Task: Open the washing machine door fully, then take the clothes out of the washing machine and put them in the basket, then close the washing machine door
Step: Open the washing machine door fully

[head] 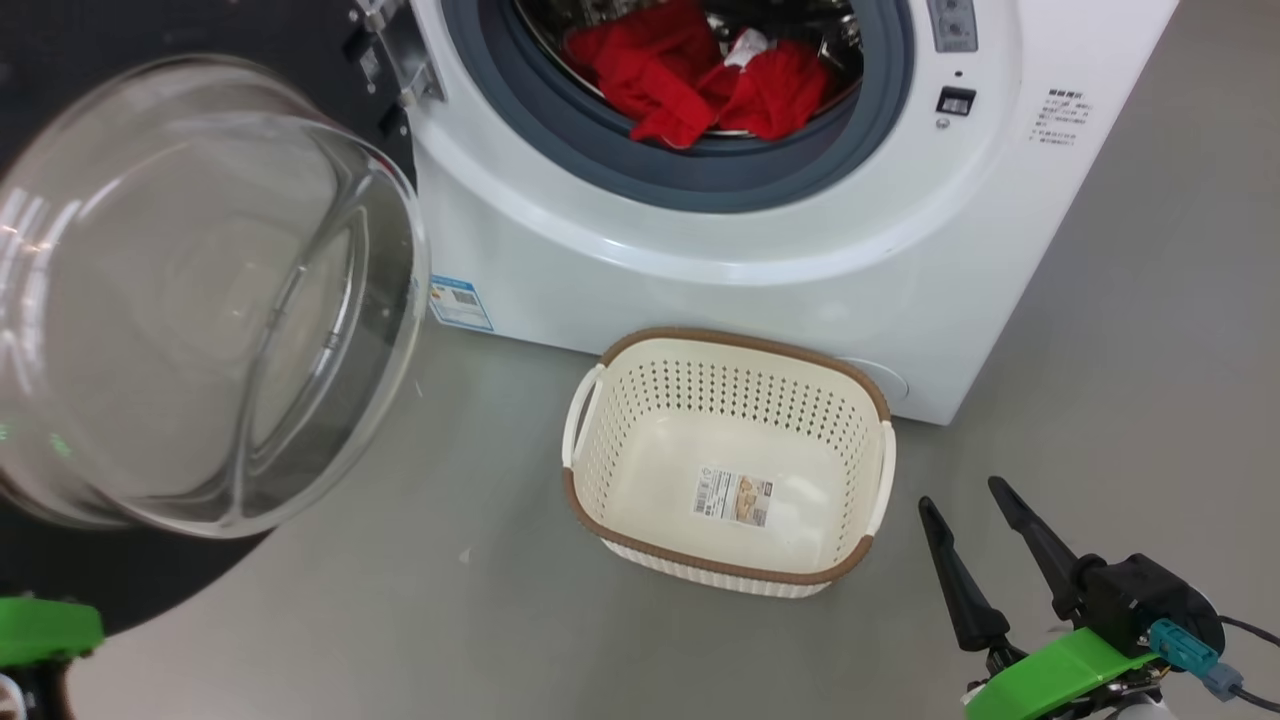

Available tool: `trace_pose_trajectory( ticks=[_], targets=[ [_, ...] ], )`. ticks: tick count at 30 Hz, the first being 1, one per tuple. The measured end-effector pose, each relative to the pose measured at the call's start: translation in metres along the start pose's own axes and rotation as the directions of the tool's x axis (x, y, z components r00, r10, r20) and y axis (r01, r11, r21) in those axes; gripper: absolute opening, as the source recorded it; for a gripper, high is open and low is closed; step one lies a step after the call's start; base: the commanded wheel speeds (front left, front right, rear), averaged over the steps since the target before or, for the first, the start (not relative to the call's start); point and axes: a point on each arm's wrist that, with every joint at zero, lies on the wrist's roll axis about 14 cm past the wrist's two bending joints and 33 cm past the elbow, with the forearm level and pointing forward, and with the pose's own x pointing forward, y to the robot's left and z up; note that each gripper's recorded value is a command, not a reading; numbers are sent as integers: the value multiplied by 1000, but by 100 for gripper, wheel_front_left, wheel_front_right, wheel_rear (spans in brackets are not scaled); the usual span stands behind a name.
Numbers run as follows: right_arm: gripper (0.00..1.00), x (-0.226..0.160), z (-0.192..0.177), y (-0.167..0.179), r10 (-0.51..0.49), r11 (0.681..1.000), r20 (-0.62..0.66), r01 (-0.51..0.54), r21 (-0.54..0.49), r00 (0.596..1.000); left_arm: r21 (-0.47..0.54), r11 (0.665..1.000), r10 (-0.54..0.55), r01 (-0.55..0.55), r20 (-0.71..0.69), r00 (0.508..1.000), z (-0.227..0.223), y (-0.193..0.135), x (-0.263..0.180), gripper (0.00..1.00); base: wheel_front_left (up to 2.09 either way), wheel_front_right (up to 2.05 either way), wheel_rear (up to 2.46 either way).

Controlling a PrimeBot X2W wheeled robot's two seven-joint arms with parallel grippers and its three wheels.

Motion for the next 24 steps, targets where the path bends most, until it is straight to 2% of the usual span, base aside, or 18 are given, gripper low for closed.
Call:
trace_pose_trajectory(
  ticks=[24],
  targets=[
    [100,16,-13,-12,-14,1000,-22,15,13,1000,47,994,101,-100,-14,995,-1,25,40,0,0,0,0]
  ],
)
